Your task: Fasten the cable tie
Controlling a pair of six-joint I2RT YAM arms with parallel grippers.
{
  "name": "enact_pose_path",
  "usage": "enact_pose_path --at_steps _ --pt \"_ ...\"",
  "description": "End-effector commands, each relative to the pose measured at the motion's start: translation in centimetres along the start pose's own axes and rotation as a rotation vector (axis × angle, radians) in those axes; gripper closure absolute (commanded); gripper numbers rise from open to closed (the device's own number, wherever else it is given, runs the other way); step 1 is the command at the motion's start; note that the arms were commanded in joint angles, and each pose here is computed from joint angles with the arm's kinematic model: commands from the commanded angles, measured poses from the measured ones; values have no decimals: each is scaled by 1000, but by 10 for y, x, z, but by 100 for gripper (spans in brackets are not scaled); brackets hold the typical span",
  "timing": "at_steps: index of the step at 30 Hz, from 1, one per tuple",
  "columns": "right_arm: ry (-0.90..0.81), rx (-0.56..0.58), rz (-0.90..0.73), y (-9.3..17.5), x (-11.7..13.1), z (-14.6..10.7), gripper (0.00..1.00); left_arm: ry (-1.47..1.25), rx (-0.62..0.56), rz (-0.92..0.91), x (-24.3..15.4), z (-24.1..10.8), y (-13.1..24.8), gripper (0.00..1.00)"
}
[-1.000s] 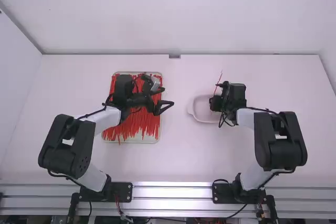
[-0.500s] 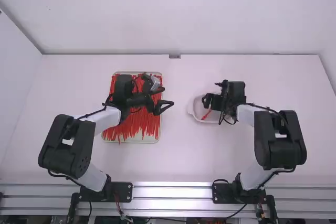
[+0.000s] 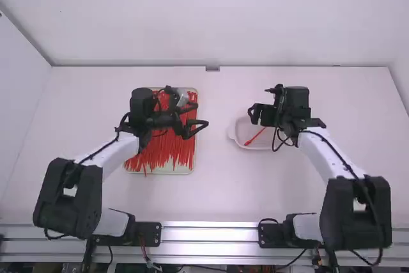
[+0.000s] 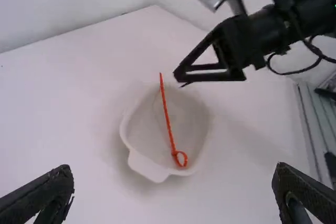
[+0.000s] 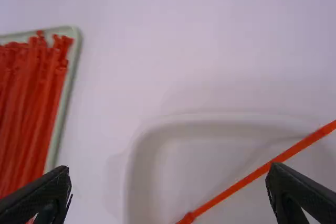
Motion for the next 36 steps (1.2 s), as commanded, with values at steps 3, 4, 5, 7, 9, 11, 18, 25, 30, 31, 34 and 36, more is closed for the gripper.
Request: enact_pose_path --at_steps 3,4,5,7,9,11,18,25,30,31,34,36 --pt "40 -48 -17 34 18 6 1 44 10 98 -11 14 17 1" --pt "46 -49 -23 41 21 3 1 62 25 139 -14 15 23 1" --pt "51 -47 -26 46 24 1 1 69 32 158 -16 15 27 1" --pt "64 -46 -28 56 30 -4 1 80 47 190 -25 18 35 1" --pt "80 -48 -12 65 38 -7 2 69 44 182 -36 23 40 1" --pt "93 -56 0 71 44 -9 1 61 37 185 -43 27 46 1" --pt "129 -163 -93 83 19 -4 8 60 38 311 -34 12 67 8" --pt "175 -301 -245 101 -15 -2 18 90 29 493 -22 -9 97 17" --pt "174 -420 -311 113 -27 -8 28 92 44 594 -26 -34 107 27" --pt "179 -447 -306 114 -27 -11 31 92 48 622 -27 -41 109 30" --pt "192 -511 -294 118 -26 -17 38 93 58 686 -29 -57 115 36" --pt "201 -555 -286 121 -26 -23 43 93 65 736 -31 -70 120 41"
Point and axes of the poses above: each hand's point on the last joint's axis, 136 mm out from that joint toward the fingers, its own y axis back along the fingers, its own x axis along the line the jaws close on, z = x × y, the point moved 6 cm from there along y, back along the fingers, and after that the axes turned 6 degrees about -y, right-handed, at the moved point
